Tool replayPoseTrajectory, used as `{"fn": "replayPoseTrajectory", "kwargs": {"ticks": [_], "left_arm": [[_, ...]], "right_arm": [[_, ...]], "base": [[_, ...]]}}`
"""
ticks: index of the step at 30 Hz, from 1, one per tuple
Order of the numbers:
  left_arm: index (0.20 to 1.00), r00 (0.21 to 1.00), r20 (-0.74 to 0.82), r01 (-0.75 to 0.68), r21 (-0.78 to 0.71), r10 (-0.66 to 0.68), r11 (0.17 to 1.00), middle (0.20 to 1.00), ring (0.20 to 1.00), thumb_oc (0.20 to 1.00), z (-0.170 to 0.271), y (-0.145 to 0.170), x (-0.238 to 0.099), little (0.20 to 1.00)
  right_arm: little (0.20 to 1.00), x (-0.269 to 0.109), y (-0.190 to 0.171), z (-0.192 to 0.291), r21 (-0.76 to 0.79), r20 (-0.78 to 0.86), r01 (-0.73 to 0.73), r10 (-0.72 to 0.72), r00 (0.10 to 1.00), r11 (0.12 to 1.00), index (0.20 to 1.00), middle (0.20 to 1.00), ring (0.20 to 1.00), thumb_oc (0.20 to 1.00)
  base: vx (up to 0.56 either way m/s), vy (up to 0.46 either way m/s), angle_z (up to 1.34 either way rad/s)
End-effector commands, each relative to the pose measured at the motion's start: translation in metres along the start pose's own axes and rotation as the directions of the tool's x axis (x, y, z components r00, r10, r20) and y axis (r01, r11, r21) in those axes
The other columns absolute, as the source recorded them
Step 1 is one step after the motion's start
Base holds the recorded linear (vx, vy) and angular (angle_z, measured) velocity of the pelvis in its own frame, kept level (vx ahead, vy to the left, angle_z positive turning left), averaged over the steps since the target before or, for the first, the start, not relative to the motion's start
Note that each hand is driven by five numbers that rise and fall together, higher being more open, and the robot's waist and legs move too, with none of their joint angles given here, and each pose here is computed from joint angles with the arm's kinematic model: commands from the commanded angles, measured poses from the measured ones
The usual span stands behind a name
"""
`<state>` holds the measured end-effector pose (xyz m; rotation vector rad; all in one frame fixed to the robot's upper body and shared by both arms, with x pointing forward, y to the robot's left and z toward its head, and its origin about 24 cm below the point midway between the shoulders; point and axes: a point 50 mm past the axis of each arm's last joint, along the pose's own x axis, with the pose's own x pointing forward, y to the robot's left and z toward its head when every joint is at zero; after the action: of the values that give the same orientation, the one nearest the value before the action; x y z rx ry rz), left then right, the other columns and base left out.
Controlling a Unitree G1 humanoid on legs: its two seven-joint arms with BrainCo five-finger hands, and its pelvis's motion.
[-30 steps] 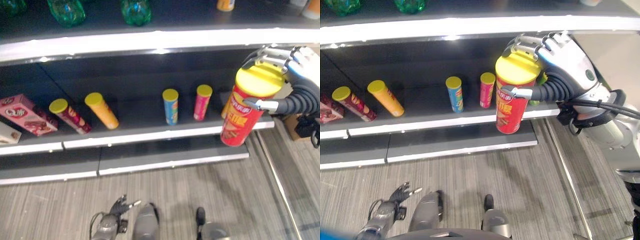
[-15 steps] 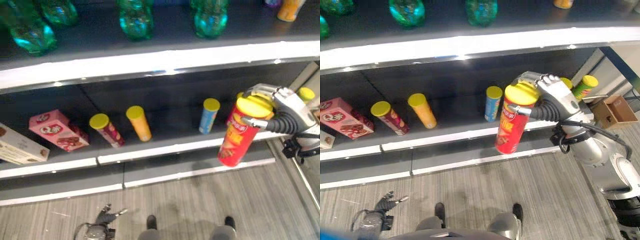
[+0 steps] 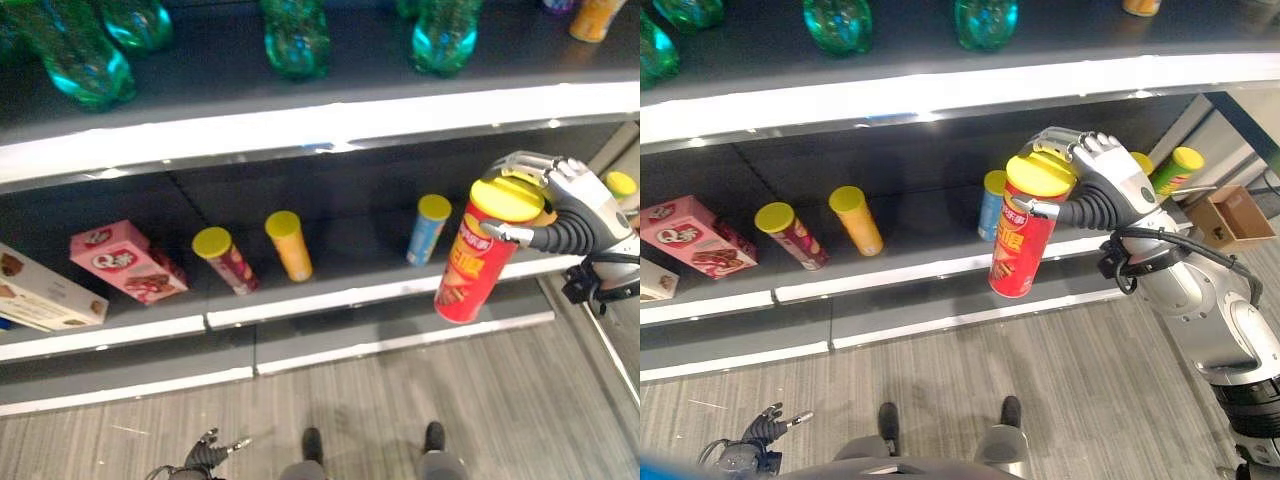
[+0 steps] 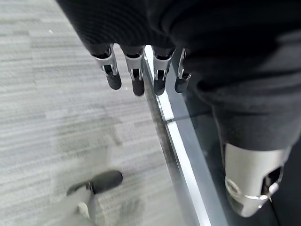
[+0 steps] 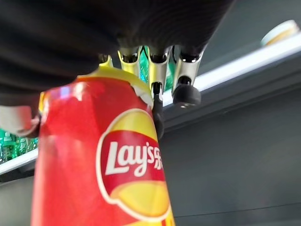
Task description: Put the goods on the table back onto the shelves and tidy them up.
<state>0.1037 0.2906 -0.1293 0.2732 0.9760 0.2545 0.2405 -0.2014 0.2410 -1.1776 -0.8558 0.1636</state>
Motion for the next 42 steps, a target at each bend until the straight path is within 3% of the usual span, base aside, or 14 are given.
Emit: {"fn": "replayPoseTrajectory", "kwargs": {"ticks": [1,6,23,38,42], "left_arm": [[1.000,0.997,0.071,0.004,0.010,-0.004,1.000,1.000,1.000,1.000,0.022,-0.001,0.006,1.000],[1.000,0.996,0.080,0.028,0.016,-0.029,0.999,1.000,1.000,1.000,0.026,-0.012,0.007,1.000],[1.000,0.999,-0.014,-0.039,0.022,0.039,0.999,1.000,1.000,1.000,-0.002,0.003,0.001,1.000],[1.000,1.000,-0.007,-0.027,-0.010,0.027,1.000,1.000,1.000,1.000,-0.002,-0.005,0.001,1.000],[1.000,1.000,-0.005,-0.028,-0.013,0.028,1.000,1.000,1.000,1.000,-0.001,-0.006,0.001,1.000]], "right_arm": [[0.200,0.019,-0.016,0.023,0.029,0.159,0.046,-0.051,0.986,0.998,0.200,0.200,0.200,0.200],[0.200,0.022,0.002,0.024,0.105,0.154,-0.007,-0.010,0.988,0.994,0.200,0.200,0.200,0.200],[0.200,0.051,0.053,0.019,0.167,0.131,-0.137,0.116,0.985,0.976,0.200,0.200,0.200,0.200],[0.200,0.088,0.070,0.001,0.077,0.048,-0.114,0.110,0.993,0.991,0.200,0.200,0.200,0.200],[0.200,0.091,0.071,-0.018,0.017,-0.044,-0.074,0.074,0.996,0.997,0.200,0.200,0.200,0.200]], "base": [[0.15,-0.109,-0.12],[0.09,-0.037,-0.08],[0.00,-0.013,0.10],[-0.02,-0.032,0.15],[0.00,-0.029,0.11]]}}
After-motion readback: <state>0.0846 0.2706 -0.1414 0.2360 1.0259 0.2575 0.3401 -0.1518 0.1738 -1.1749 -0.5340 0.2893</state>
